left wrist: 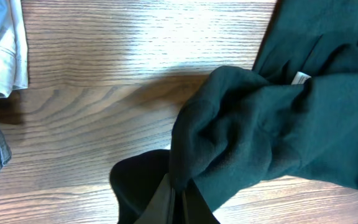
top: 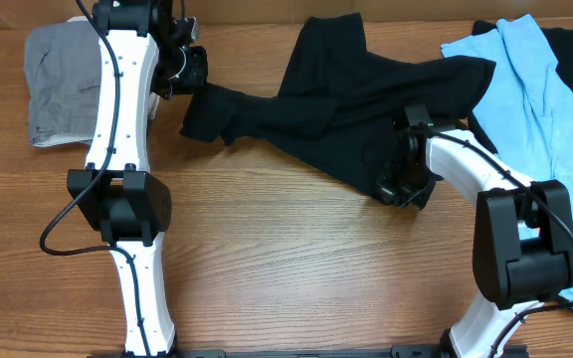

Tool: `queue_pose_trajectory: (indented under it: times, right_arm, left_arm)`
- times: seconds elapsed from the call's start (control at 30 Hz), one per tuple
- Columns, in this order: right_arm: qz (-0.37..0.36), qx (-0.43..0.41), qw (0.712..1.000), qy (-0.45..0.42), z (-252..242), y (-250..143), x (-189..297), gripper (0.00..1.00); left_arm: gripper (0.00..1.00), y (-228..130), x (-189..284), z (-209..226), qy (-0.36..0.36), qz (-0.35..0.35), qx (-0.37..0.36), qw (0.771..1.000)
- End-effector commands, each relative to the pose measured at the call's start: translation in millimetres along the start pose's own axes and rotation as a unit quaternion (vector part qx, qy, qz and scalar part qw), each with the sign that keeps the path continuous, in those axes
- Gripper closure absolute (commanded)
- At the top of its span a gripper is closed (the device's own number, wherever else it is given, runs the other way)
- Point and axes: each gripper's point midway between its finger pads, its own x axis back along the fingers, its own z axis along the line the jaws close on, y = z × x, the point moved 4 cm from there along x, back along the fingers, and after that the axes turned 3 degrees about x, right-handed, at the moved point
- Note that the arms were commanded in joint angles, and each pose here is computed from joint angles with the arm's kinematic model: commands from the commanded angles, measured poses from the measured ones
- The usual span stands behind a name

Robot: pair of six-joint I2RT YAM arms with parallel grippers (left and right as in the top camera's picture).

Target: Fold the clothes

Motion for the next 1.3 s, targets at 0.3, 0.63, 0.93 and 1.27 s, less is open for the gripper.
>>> queue_pose_trajectory:
  times: [0.3,0.63,0.93,1.27]
  right_arm:
    - [0.054,0.088,0.993,-0.063,-51,1,93,0.54]
    - [0.039,0.129,0.991,0.018,-5,-1,84,0.25]
    - [0.108,0.059,0.992,-0.019,-31,-42,17,0.32]
    - [0.084,0.067,0.994,0.016,-14,-57,-25,0.40]
  left_arm:
    - [0.96,-1,16,9,0.029,-0.013,-0.011,0.999]
    - [0.96,-2,14,1,0.027,-0.011,-0.019,0.999]
    - [0.96,-3,14,1,0.027,-0.009,-0.019,0.999]
    - [0.96,-4,14,1,0.028,-0.007,-0.020,0.999]
